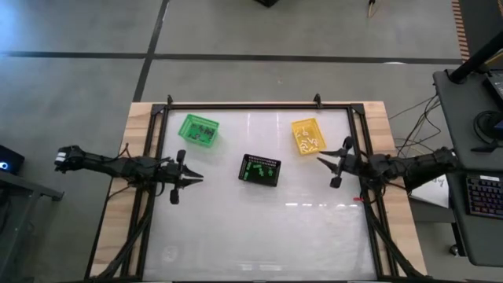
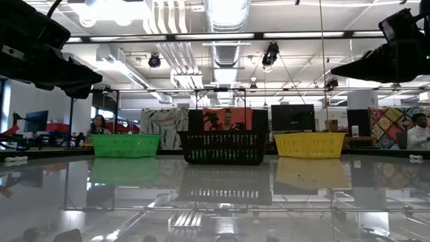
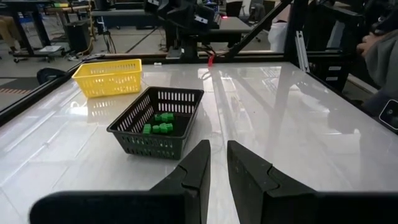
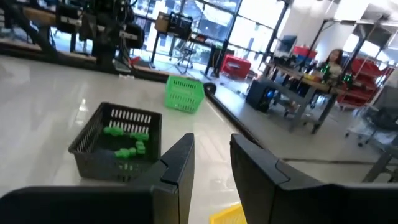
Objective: Sort Halloween decoration
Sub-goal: Return to Home Position
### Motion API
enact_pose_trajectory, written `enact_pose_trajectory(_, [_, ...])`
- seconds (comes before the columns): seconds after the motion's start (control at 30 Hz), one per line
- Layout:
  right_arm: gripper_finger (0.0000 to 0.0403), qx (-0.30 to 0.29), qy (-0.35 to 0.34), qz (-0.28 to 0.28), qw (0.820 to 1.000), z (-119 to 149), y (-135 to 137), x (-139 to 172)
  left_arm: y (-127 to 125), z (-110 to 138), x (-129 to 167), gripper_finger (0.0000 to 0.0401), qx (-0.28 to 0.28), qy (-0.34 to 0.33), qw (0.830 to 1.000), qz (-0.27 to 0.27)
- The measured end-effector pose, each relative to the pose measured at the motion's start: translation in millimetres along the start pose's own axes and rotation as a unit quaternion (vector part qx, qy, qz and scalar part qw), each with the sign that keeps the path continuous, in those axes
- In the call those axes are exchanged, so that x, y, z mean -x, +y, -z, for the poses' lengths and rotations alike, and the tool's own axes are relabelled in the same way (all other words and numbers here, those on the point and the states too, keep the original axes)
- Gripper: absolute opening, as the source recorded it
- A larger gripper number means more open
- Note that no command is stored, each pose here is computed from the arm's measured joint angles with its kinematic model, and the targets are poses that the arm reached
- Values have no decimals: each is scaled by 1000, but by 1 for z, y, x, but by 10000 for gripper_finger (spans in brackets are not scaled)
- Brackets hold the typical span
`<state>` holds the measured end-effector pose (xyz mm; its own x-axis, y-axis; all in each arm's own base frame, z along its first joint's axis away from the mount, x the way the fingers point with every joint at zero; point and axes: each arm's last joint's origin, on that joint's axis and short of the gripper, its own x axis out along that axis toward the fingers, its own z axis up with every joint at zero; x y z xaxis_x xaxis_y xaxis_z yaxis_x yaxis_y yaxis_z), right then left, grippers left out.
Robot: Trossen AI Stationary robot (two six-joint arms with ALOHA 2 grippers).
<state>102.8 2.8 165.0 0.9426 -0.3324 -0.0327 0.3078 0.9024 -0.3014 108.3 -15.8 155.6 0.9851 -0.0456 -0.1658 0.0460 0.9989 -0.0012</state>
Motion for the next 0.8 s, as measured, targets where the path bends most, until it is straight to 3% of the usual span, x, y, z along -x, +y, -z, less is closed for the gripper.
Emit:
enact_pose_trajectory(0.07, [95,-18,11,-2,1000,2,1,-1,0,0,0,37,0,0,1000,0])
enact_pose_trajectory(0.17, [95,-112,29,0,993,5,2,-3,0,0,0,37,0,0,1000,0])
enact_pose_trajectory(0.23, [95,-141,39,-1,989,7,3,-4,0,0,0,37,0,0,1000,0])
enact_pose_trajectory(0.47, [95,-125,5,-78,989,2,5,-1,0,0,0,37,0,2,1000,0])
enact_pose_trajectory(0.8, [95,-160,-102,-60,980,-15,-5,8,0,0,0,37,0,1,1000,0])
